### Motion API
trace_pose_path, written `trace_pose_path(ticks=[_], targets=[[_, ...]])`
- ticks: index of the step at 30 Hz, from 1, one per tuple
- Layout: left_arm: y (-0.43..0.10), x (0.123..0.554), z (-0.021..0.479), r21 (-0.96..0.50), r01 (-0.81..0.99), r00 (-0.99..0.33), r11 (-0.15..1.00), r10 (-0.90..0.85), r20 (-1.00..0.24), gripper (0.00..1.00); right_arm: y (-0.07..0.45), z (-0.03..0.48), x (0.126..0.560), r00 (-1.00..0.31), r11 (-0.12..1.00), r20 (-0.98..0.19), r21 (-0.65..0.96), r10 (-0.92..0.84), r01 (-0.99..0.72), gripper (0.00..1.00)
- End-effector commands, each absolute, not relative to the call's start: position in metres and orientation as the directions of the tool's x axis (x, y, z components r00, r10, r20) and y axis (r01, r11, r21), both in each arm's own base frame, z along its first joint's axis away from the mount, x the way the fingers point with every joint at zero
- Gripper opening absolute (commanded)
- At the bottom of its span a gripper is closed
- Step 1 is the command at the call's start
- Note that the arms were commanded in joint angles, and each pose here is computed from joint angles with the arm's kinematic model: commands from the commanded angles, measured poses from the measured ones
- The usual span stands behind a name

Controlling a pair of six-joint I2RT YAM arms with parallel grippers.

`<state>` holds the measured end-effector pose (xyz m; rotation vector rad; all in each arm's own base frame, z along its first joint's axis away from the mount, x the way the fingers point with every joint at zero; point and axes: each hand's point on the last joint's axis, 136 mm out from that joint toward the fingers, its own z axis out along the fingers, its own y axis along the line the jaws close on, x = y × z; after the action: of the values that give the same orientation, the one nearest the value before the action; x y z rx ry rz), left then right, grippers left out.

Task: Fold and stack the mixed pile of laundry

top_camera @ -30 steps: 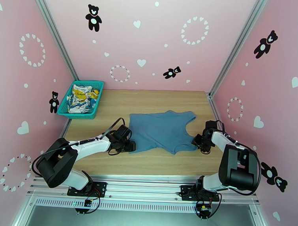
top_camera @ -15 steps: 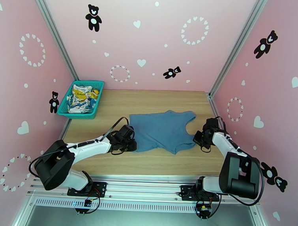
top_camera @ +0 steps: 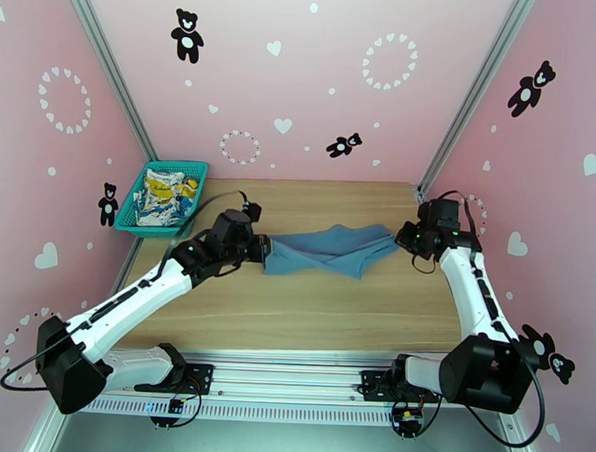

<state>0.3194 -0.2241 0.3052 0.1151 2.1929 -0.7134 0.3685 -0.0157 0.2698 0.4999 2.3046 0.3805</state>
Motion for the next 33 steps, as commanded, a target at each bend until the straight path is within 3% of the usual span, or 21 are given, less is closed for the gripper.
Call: trace_pose_path(ticks=[1,6,12,17,21,26,29,33], targets=[[-0.199,0.322,0.370,-0.328,0.381,-0.551,0.865,-0.072,-0.832,0.00,-0.012,0.340,0.359,-0.572,0.883,-0.683,0.431,0.454,0.186,0.00],[-0.190,0.294,0.458,-0.240,0.513,-0.369,0.824,-0.041,-0.929,0.00,-0.011,0.421,0.339,-0.433,0.893,-0.787,0.434,0.439,0.116,0.00],[-0.175,0.226,0.503,-0.187,0.646,-0.234,0.740,-0.041,-0.971,0.00,-0.004,0.471,0.287,-0.307,0.906,-0.856,0.420,0.416,0.057,0.00],[-0.150,0.174,0.528,-0.199,0.673,-0.195,0.713,-0.088,-0.977,0.00,0.000,0.498,0.238,-0.243,0.916,-0.886,0.399,0.395,0.037,0.00],[-0.131,0.158,0.541,-0.260,0.623,-0.230,0.738,-0.145,-0.962,0.00,0.008,0.519,0.200,-0.210,0.924,-0.903,0.383,0.376,0.007,0.00],[-0.132,0.199,0.512,-0.268,0.502,-0.327,0.822,-0.106,-0.939,0.00,0.007,0.507,0.200,-0.258,0.921,-0.887,0.387,0.383,0.034,0.00],[-0.149,0.251,0.463,-0.230,0.426,-0.454,0.875,-0.013,-0.891,0.00,0.011,0.466,0.238,-0.395,0.907,-0.827,0.420,0.400,0.038,0.00],[-0.174,0.323,0.372,-0.309,0.372,-0.641,0.875,0.001,-0.768,0.00,0.018,0.385,0.302,-0.588,0.889,-0.704,0.454,0.399,0.061,0.00]])
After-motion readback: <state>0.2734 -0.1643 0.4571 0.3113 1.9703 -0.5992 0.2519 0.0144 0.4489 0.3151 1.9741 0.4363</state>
